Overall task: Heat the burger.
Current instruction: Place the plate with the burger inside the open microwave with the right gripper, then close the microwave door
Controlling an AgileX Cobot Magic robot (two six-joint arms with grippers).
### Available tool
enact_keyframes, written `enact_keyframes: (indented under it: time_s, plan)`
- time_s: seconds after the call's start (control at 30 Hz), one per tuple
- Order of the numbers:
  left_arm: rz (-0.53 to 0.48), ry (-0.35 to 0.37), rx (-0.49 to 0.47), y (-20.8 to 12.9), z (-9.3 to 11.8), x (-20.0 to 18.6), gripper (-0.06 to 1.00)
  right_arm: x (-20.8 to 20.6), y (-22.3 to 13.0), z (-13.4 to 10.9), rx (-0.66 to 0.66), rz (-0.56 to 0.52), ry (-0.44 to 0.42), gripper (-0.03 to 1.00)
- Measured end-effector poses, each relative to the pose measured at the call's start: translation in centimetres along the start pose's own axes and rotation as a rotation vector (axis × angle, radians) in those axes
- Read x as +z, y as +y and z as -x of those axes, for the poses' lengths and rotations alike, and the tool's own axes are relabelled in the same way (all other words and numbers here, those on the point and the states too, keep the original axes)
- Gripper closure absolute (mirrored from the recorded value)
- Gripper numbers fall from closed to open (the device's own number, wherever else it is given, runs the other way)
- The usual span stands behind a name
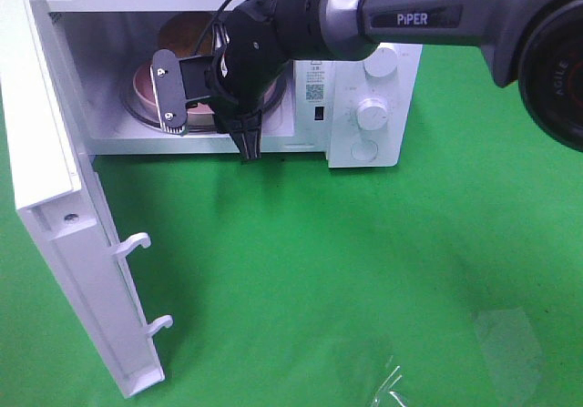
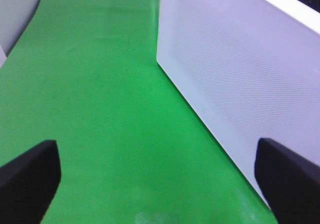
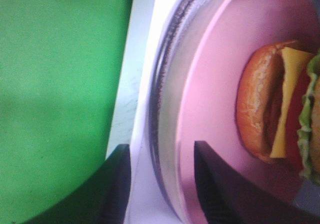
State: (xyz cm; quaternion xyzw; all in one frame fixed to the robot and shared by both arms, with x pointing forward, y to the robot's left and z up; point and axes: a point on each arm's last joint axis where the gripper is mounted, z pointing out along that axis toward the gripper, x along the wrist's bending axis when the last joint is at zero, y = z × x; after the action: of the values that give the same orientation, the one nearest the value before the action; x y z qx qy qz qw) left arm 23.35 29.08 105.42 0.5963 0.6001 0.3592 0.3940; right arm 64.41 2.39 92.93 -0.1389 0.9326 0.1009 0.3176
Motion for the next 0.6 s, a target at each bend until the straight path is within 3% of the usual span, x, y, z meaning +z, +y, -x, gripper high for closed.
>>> enact_keyframes:
  time_s: [0.27,0.6]
  plan:
    - [0.000,0.000,0.000,0.0,0.0,0.0,-0.03,-1.3,-0.3,-0.5,-0.001,0.016,-0.008,0.49]
    - [0.000,0.000,0.000,0.0,0.0,0.0,-0.03,-3.6,-0.8,-1.6,-0.008,0.050,-0.030,0.29]
